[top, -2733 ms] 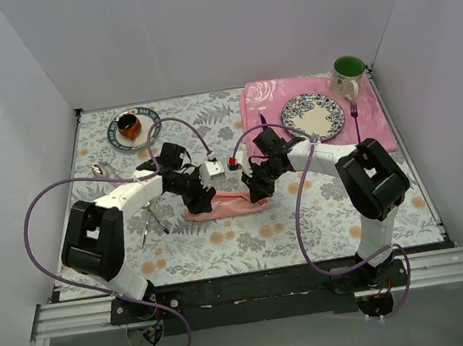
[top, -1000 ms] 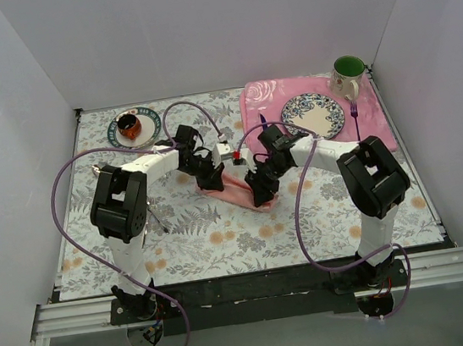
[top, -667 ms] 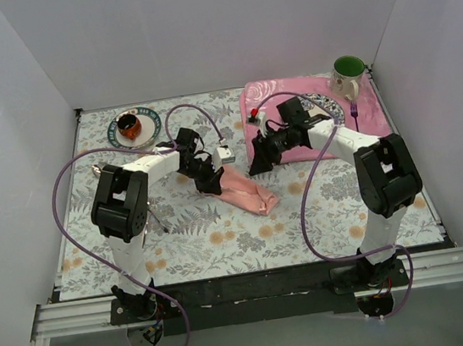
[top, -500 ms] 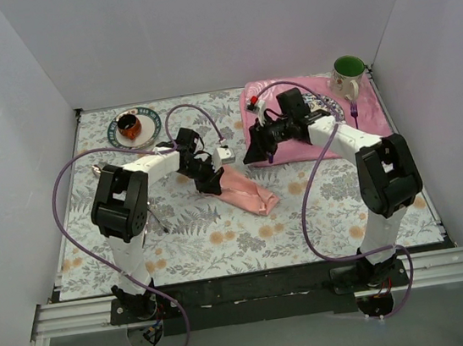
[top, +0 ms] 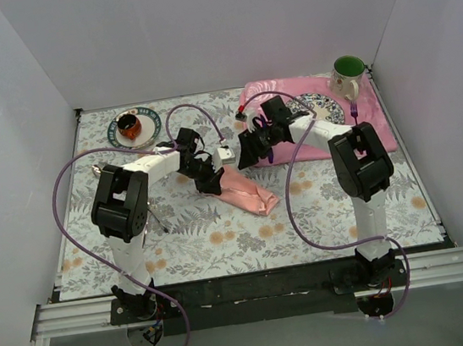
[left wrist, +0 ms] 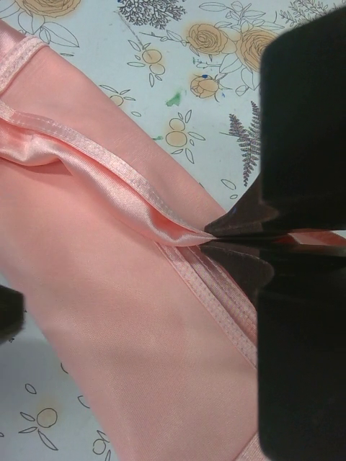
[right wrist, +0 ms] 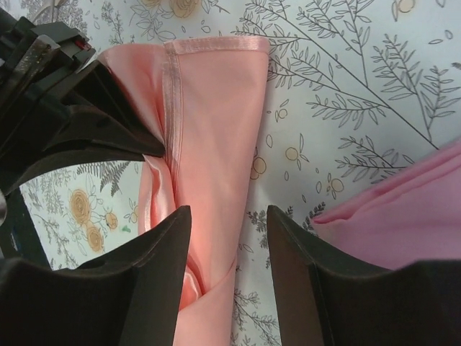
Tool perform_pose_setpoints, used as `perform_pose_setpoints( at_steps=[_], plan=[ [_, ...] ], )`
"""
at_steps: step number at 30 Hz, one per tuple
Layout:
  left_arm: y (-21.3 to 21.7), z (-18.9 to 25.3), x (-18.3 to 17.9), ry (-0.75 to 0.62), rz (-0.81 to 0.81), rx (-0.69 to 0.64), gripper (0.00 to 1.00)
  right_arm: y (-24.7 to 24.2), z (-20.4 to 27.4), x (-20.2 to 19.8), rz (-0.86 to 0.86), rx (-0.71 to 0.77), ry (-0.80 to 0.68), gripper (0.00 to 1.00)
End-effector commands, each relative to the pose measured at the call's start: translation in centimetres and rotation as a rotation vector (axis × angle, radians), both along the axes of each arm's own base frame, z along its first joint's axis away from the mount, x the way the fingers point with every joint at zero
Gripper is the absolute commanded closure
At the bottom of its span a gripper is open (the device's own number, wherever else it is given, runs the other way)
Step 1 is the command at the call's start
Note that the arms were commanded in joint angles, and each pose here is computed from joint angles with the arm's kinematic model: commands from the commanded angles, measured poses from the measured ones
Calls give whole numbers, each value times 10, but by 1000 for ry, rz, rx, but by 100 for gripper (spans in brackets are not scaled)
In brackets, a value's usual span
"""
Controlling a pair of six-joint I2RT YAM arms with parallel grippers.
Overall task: Fold the napkin into a case and place the utensils inside
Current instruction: Smooth out the smaller rectangle-folded napkin from the folded napkin.
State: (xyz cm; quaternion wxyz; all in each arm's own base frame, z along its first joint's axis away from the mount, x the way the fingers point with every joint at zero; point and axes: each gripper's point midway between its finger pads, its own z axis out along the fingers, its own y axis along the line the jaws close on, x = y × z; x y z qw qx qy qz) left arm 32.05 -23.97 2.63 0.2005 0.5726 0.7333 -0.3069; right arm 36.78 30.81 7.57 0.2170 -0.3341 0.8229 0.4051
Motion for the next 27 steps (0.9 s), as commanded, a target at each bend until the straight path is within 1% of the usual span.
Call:
perform_pose_setpoints(
  at_steps=[1, 5, 8, 11, 12, 14, 15, 17, 18, 19, 27],
  plan=[
    [5, 7, 0, -27, -9, 32, 100, 17, 4, 8, 3, -11, -37, 45],
    [4, 10, -1, -26, -8, 28, 100, 18, -20, 5, 23, -53, -7, 48],
    [5, 13, -1, -32, -3, 29, 100, 24, -26, -1, 58, -46, 22, 54],
    [5, 18, 0, -40, 6, 30, 100, 30, -27, -7, 88, -19, 43, 64],
    [5, 20, -1, -38, 11, 28, 100, 32, -26, -9, 95, -16, 48, 70],
    [4, 27, -3, -44, 13, 28, 100, 35, -23, -14, 116, 4, 59, 78],
    [4, 30, -4, -45, 15, 31, 100, 36, -22, -16, 122, 9, 56, 86],
    [4, 37, -9, -47, 9, 38, 100, 37, -19, -22, 138, 28, 62, 92],
    [5, 37, -10, -46, 11, 47, 100, 39, -18, -24, 147, 34, 61, 97],
    [4, 39, -14, -37, 11, 50, 100, 41, -15, -26, 160, 47, 58, 99],
    [2, 48, -20, -44, 14, 68, 98, 52, -6, -43, 226, 78, 62, 99]
  ],
)
